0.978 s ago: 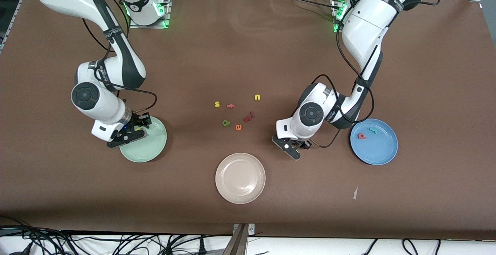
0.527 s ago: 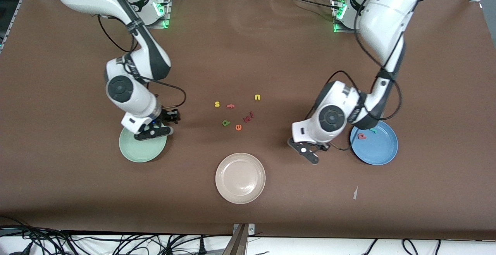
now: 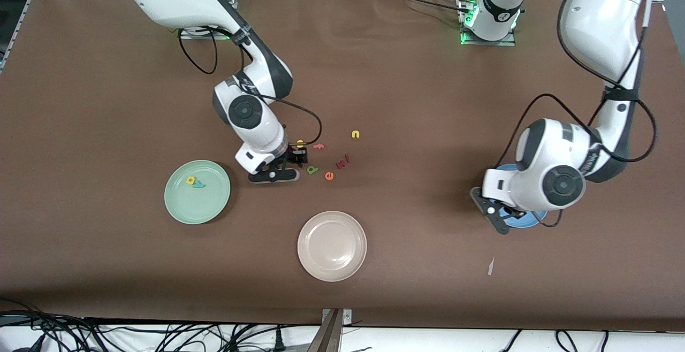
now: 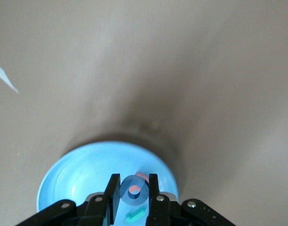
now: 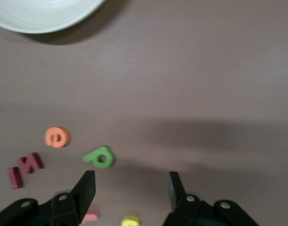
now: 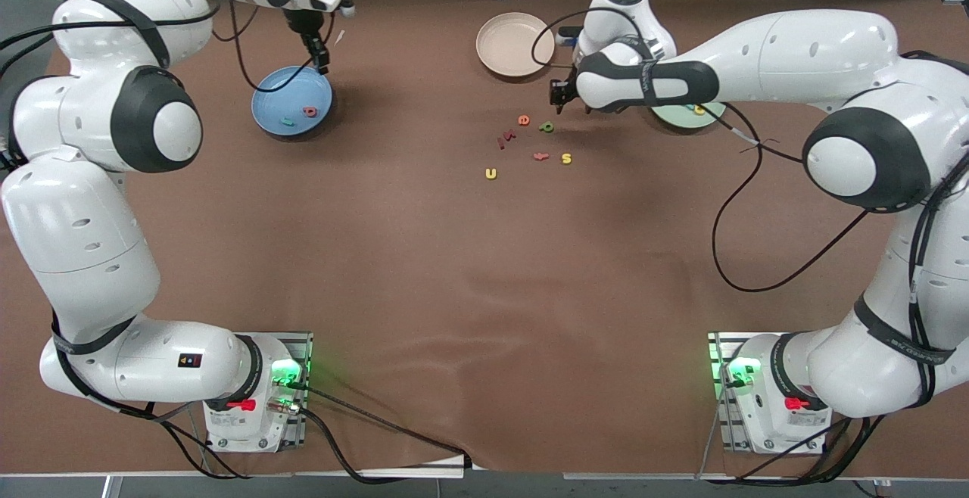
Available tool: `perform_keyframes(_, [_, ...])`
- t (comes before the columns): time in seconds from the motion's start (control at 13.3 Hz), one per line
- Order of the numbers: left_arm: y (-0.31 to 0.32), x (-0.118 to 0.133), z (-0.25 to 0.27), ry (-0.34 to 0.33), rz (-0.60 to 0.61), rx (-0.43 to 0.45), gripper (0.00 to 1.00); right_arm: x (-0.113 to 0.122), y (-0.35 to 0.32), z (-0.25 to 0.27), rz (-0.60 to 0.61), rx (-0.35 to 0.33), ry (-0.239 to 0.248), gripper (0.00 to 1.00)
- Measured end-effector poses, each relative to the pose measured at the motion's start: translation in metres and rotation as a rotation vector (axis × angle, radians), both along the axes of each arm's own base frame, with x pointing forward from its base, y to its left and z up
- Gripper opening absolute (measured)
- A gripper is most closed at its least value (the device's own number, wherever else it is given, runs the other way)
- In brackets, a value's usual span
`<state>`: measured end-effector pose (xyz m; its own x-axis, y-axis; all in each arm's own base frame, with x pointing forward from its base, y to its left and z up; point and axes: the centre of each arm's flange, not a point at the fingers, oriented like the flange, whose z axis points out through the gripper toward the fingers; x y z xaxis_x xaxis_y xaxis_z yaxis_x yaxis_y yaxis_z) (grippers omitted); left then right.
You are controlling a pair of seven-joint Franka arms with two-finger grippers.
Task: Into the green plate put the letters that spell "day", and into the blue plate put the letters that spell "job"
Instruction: 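Drop the blue o onto the blue plate while the right gripper reaches the green p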
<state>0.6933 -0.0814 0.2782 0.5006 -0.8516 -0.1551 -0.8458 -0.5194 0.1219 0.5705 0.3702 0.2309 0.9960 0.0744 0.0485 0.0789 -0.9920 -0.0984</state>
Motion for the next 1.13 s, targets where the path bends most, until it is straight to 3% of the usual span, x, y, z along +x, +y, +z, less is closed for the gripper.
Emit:
perform_keyframes(0.08, [0.019, -0.001, -0.005, 0.014, -0.011, -0.006, 0.28, -0.002, 0.008, -0.007, 0.014, 0.007, -0.012, 0.72])
perform_keyframes(0.15, [0.032, -0.003, -0.01, 0.028, -0.014, -0.01, 0.34, -0.004, 0.015, -0.012, 0.033, 0.008, -0.024, 0.73])
perform_keyframes(0.6, [0.029, -0.006, 0.021, 0.004, -0.002, -0.013, 0.98, -0.014, 0.043, -0.033, 0.095, -0.026, -0.046, 0.74])
perform_keyframes(0.9, [0.014, -0.019, 0.086, 0.023, 0.224, 0.011, 1.0, -0.022, 0.053, -0.055, 0.123, -0.045, -0.052, 0.74])
perform_keyframes(1.13, [0.004, -0.03, 0.137, 0.013, 0.464, 0.072, 1.0, -0.02, 0.052, -0.057, 0.133, -0.056, -0.062, 0.7])
